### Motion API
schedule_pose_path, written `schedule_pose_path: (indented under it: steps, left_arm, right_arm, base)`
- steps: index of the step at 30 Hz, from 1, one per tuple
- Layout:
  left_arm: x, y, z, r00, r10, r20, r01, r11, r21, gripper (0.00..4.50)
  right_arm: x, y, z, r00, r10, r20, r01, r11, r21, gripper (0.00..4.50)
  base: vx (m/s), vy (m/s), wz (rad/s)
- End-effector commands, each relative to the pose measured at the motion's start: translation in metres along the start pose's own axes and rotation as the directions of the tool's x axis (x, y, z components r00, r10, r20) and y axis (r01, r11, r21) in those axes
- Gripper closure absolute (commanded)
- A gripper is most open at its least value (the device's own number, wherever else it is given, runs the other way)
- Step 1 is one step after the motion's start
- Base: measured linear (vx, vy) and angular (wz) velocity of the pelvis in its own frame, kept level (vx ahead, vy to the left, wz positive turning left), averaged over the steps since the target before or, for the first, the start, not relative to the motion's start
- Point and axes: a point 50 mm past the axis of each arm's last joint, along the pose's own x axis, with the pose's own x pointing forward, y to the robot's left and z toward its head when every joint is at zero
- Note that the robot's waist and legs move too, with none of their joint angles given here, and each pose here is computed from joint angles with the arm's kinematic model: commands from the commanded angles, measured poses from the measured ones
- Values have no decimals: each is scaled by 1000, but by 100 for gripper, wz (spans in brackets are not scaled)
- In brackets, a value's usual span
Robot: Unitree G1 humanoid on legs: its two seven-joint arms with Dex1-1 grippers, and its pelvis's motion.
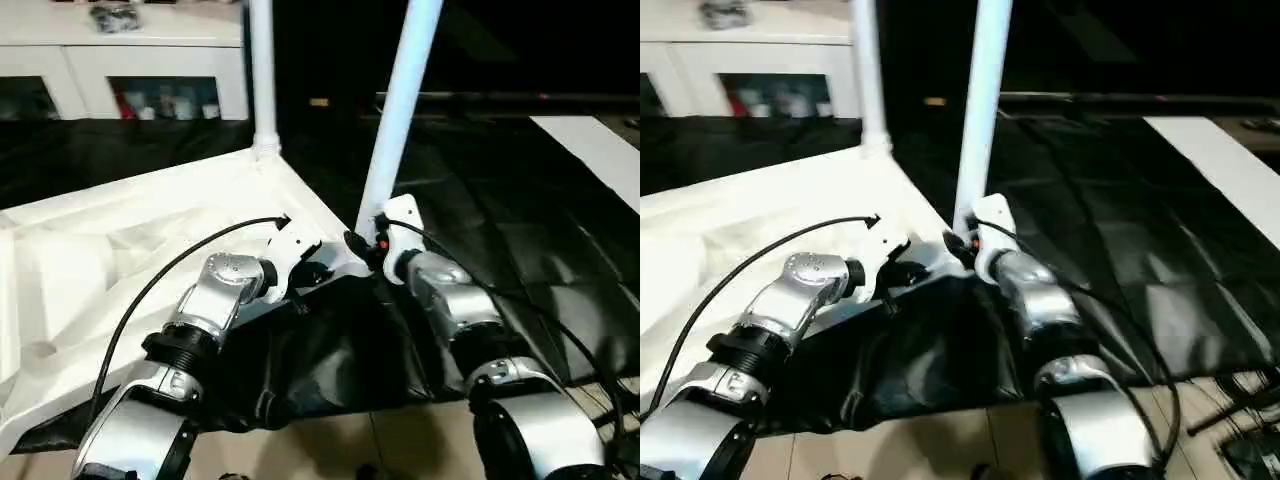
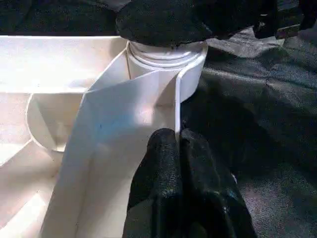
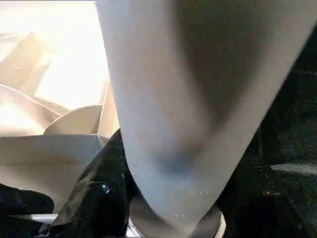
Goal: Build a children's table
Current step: Rotate leg to tighten
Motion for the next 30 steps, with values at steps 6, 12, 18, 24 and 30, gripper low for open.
schedule_pose_path:
  steps: [6,12,18,24,30]
  left_arm:
    - [5,-11,33,986,-115,121,100,987,128,450]
    - [-9,-12,25,968,-224,114,205,966,158,450]
    - [-22,-13,17,941,-331,73,314,932,179,450]
    - [-30,-16,11,916,-401,28,389,903,183,450]
    - [-36,-15,7,906,-423,6,416,893,174,450]
  right_arm:
    - [9,38,-1,963,269,21,-269,961,66,140]
    - [-11,21,-10,905,422,-55,-425,902,-71,121]
    - [-37,12,-17,763,621,-177,-644,754,-130,121]
    - [-52,7,-18,674,701,-234,-735,667,-118,121]
    - [-61,7,-21,598,750,-283,-796,597,-101,168]
  base:
    - [28,13,-9]
    - [60,-81,-5]
    - [54,-10,-8]
    - [0,0,0]
    - [0,0,0]
